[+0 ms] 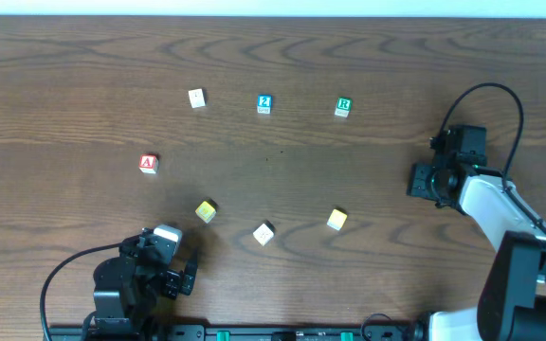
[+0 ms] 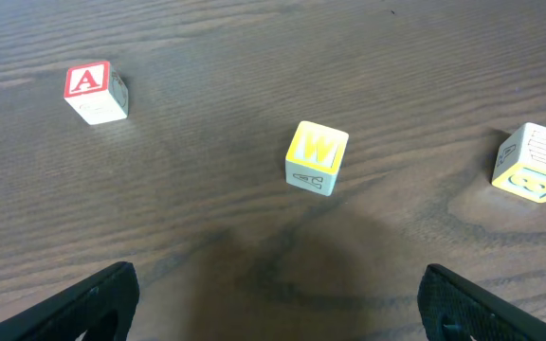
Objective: Spell out Ai2
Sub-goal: 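Reach the right gripper to the red I block and grasp it, then carry the red I block left and set it down mid-table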
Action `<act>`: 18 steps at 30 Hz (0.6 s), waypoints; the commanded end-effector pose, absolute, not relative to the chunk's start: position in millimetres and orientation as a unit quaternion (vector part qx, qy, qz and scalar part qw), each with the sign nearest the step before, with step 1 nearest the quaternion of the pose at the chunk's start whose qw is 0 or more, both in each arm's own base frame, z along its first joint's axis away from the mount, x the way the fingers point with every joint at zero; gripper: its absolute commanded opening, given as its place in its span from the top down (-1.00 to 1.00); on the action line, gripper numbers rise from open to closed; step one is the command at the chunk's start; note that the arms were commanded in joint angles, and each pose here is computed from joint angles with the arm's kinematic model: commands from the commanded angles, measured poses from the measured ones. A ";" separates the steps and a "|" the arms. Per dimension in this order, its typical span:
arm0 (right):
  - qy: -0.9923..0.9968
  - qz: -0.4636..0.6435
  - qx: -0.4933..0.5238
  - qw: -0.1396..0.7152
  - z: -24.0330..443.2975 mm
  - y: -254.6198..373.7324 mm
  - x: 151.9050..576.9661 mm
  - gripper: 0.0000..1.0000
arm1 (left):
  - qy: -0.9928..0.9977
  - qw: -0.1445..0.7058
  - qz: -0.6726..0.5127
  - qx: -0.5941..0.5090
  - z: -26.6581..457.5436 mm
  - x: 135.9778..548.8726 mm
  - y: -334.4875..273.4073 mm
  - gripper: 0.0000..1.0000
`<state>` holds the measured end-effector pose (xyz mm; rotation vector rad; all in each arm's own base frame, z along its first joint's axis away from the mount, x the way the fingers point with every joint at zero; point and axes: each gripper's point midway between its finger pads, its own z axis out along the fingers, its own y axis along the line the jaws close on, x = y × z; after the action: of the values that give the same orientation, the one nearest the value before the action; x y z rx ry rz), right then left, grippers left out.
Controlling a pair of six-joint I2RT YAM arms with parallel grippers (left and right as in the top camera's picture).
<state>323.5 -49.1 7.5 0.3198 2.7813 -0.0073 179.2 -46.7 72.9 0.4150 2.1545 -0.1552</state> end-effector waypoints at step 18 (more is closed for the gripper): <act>0.974 0.058 0.111 0.188 16.3 -28.2 339.2 0.55 | 0.871 0.454 -0.064 0.177 70.5 178.7 -48.3 -0.91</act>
<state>327.9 -41.9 8.9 0.3147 2.7656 0.0552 179.2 -46.7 72.9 0.4150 2.1545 -0.1552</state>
